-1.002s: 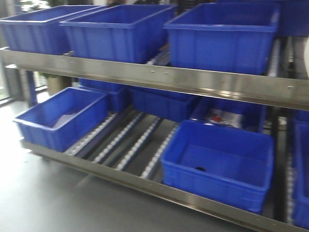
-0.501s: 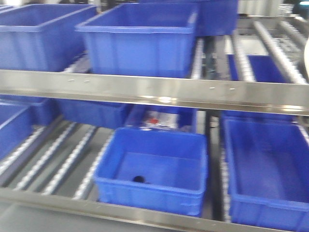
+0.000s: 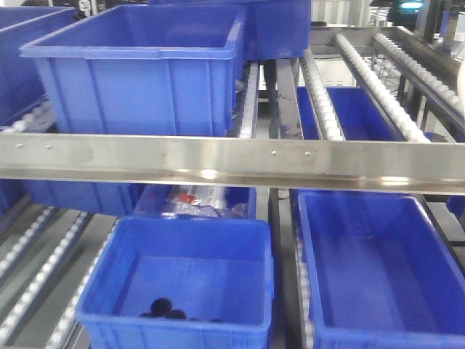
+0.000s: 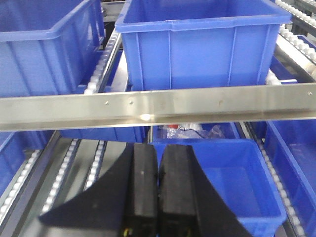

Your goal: Move white bin to right shelf second layer

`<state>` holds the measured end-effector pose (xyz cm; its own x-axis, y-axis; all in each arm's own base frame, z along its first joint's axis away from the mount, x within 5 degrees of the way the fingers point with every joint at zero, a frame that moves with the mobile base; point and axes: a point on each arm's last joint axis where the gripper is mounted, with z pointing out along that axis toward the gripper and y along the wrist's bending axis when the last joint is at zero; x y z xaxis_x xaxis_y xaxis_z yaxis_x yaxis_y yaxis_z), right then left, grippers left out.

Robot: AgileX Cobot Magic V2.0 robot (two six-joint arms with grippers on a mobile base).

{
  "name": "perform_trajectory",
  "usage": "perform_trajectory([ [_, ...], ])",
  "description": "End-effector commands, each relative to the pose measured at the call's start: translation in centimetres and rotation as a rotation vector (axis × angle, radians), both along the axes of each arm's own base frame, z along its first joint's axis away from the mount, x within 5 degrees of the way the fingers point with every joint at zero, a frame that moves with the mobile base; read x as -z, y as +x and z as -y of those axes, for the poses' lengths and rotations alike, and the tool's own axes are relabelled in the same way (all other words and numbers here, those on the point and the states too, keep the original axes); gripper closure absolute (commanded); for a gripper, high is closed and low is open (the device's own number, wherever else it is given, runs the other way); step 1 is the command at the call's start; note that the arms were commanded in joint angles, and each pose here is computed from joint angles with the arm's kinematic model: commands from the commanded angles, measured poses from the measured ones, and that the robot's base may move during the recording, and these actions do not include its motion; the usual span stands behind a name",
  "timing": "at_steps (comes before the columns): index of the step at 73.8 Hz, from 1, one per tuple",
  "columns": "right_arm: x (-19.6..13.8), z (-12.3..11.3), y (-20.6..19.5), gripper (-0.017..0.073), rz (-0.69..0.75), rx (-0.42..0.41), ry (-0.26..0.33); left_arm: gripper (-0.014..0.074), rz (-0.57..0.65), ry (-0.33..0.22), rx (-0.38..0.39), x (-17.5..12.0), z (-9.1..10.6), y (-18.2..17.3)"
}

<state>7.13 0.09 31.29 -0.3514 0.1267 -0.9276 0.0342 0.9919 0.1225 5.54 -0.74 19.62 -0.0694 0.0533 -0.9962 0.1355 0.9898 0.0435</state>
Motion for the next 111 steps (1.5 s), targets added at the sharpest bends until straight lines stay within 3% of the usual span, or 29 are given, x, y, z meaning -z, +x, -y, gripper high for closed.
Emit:
perform_trajectory([
  [1,-1.71,0.00,0.21,0.0512,0.123,0.003,0.006,0.0509,0.062,-0.014,0.003,0.39,0.03,0.07],
  [111,-1.71,0.00,0.21,0.0512,0.123,0.003,0.006,0.0509,0.062,-0.014,0.003,0.39,0.03,0.07],
])
